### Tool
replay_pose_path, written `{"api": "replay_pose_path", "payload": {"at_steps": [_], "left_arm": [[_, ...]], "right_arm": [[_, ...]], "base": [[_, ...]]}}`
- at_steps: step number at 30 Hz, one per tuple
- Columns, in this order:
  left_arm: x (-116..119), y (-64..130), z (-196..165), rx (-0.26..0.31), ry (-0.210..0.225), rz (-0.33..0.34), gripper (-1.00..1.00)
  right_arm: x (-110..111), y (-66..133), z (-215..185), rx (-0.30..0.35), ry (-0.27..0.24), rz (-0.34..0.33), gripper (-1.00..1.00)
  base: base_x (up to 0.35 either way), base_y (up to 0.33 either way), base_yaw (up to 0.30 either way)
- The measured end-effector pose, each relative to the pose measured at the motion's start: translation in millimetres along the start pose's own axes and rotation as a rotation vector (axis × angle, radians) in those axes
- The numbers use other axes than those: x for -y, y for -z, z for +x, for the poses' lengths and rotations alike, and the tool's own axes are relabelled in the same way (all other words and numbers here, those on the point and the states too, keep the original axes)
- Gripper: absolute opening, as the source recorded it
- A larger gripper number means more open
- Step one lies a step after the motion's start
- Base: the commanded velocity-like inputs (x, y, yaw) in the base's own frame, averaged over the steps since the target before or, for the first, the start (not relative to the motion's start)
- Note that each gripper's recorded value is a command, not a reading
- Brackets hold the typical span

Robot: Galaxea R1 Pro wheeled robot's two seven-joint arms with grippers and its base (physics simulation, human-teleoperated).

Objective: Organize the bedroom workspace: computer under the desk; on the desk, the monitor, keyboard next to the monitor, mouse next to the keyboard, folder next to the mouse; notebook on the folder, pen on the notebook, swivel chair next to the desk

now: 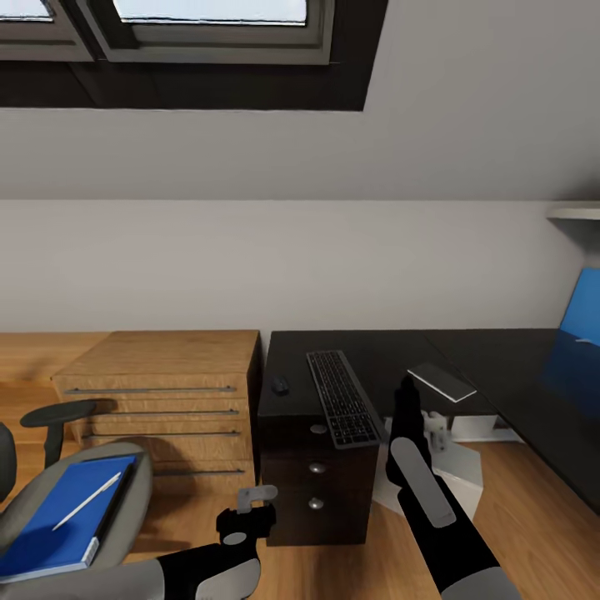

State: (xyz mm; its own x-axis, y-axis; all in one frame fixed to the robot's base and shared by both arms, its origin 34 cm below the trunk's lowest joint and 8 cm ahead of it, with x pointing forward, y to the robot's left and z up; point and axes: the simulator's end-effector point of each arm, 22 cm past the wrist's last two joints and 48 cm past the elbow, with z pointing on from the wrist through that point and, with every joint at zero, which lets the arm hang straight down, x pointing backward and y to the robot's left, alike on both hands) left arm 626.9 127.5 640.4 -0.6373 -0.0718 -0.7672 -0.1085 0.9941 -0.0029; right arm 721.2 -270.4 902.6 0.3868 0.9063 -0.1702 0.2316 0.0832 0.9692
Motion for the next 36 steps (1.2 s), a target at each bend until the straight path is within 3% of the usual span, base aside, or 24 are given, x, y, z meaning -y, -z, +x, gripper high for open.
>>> {"api": "replay_pose_path", "payload": {"at_steps": [20, 36], "left_arm": [[-2, 20.5, -28, -0.004, 0.009, -0.012, 1.0], [-6, 35.8, -49, -0.005, 0.007, -0.017, 1.0]], "right_arm": [[-35, 4.1, -5, -0.001, 0.0, 0.0, 1.0], [-59, 8.0, -7, -0.008, 0.006, 0.003, 1.0]], "base": [[0.0, -0.004, 0.0], [0.0, -0.198, 0.0]]}}
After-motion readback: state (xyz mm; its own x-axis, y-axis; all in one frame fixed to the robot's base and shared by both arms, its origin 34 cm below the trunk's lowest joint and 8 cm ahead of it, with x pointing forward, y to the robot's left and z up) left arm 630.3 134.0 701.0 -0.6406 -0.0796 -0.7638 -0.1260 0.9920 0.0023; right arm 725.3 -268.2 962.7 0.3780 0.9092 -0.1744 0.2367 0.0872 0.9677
